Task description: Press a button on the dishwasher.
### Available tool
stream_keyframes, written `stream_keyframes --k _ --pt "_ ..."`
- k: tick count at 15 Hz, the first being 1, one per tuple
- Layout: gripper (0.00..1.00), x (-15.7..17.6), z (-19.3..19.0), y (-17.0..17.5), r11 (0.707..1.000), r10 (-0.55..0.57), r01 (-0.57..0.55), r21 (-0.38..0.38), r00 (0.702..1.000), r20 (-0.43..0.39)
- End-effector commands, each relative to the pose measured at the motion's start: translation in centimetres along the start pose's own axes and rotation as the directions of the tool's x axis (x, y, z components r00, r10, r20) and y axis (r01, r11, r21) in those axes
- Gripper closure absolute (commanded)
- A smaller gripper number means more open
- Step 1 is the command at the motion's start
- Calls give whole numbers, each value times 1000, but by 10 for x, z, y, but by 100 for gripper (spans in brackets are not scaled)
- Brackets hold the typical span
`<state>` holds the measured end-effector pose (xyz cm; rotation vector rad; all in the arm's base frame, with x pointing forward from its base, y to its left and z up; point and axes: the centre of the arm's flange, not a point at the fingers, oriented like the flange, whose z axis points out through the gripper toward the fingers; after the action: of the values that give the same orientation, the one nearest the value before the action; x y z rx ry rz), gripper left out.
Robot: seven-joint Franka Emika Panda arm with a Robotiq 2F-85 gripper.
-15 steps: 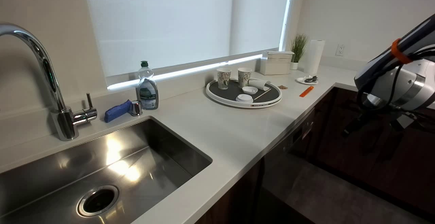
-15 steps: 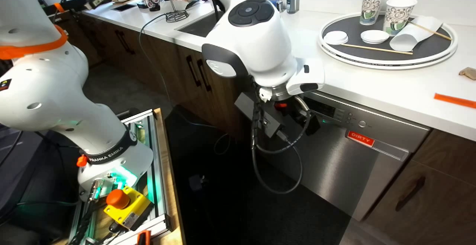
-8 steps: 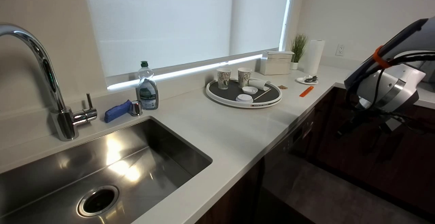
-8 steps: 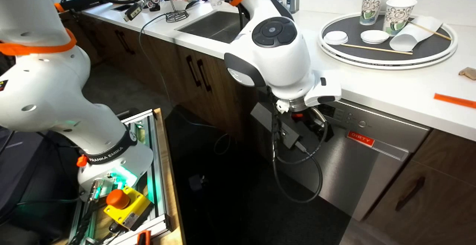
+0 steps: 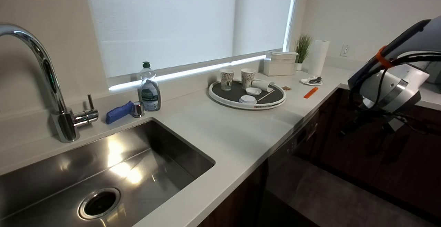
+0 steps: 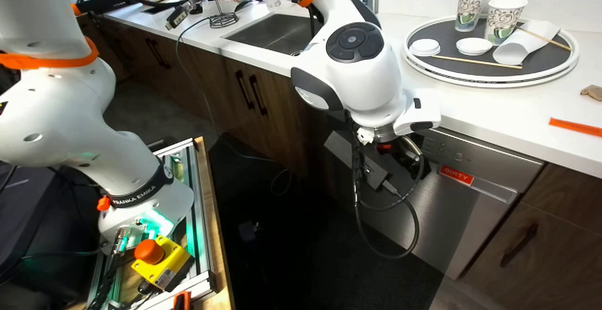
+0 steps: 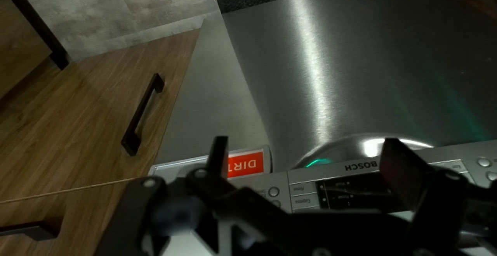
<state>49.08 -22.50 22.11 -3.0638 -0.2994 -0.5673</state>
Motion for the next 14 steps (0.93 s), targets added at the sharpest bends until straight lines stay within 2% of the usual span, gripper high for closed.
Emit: stream_keyframes --k 1,3,4,7,12,13,14 --pt "4 9 31 20 999 -37 37 8 999 -31" --pt "29 17 40 25 998 -57 58 16 997 -45" --pt "31 21 44 26 997 -73 74 18 996 -54" --pt "58 33 59 27 994 -108 110 23 991 -73" --pt "95 55 79 22 985 -159 165 45 980 -119" --pt "100 59 84 21 984 -165 173 51 977 -132" --pt "100 62 86 20 983 -167 177 57 975 -145"
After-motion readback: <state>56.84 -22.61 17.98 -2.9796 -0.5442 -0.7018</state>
